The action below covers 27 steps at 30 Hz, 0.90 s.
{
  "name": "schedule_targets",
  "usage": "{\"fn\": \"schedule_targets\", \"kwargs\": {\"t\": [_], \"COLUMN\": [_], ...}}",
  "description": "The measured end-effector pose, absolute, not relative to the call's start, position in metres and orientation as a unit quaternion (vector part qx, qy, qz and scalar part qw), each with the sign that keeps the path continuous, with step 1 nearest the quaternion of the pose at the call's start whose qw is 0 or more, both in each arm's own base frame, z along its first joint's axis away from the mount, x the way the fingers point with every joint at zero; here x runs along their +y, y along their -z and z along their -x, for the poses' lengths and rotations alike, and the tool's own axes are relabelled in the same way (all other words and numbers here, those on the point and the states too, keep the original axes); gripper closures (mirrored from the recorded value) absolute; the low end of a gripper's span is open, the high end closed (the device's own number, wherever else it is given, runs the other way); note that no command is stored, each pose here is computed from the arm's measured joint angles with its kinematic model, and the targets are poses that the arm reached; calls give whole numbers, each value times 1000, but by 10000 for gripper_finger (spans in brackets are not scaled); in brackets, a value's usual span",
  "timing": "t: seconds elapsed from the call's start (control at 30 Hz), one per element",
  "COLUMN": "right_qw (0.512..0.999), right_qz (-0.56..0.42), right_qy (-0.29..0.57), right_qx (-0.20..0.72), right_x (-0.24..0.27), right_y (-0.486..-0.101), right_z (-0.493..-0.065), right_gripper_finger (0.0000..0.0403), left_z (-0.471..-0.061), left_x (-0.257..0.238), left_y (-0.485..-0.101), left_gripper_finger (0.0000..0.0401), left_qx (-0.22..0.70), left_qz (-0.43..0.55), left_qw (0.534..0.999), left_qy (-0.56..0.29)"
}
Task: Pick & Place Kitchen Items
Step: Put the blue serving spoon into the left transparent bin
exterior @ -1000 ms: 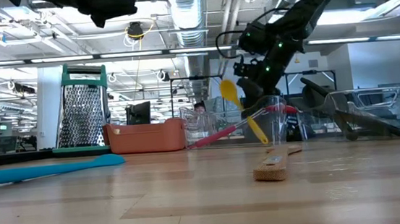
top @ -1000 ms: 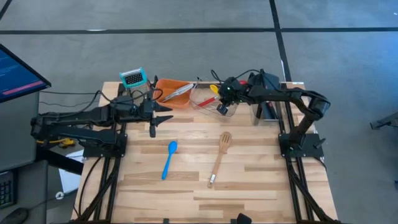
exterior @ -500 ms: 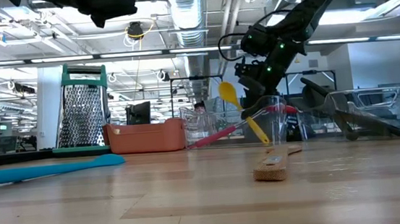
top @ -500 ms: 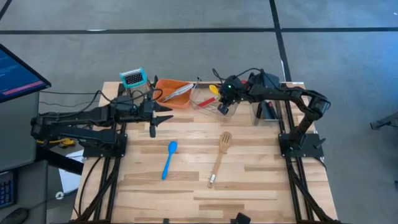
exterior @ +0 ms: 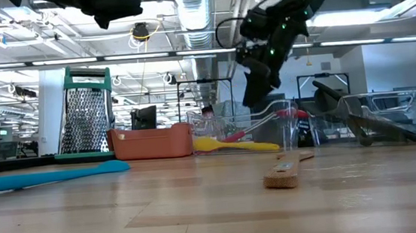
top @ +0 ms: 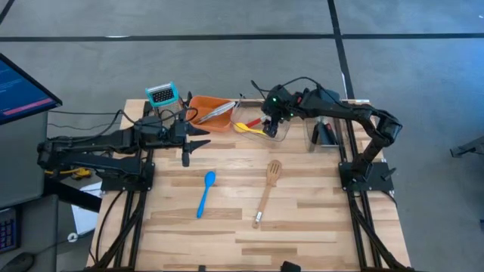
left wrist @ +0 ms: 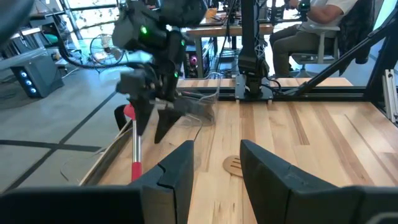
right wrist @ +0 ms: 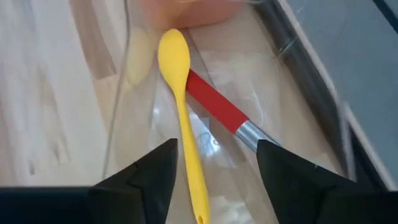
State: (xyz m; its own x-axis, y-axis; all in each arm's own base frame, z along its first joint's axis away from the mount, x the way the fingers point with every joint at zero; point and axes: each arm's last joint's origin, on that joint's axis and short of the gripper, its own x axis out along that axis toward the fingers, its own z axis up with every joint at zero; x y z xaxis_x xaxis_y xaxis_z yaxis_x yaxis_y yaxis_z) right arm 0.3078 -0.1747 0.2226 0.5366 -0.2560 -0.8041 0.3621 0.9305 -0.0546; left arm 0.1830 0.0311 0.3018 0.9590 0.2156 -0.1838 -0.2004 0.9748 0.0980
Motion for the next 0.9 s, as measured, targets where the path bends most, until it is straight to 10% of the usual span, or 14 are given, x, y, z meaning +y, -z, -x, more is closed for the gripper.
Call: {"fn": "schedule_targets", "kwargs": {"t": [0.2, 0.53, 0.9], "right_qw": [864, 846, 939], "right_qz": [-67, -21, 80], "right_qy": [164, 88, -1], "right_qx": [471, 525, 335], "right_x": [-174, -133, -77], "right_y": [-252, -270, -340], "right_z": [-310, -305, -283], "right_gripper_finger": [207, 392, 399], "left_z": [-183, -181, -181], "left_x": [31, 31, 30], "left_y": [-300, -292, -292], "left_gripper_finger": [284, 284, 284], "left_qx": [107, 145, 142], "left_qz": [-29, -12, 28], "left_qw": [988, 984, 984], "left_qy": [-105, -105, -108]}}
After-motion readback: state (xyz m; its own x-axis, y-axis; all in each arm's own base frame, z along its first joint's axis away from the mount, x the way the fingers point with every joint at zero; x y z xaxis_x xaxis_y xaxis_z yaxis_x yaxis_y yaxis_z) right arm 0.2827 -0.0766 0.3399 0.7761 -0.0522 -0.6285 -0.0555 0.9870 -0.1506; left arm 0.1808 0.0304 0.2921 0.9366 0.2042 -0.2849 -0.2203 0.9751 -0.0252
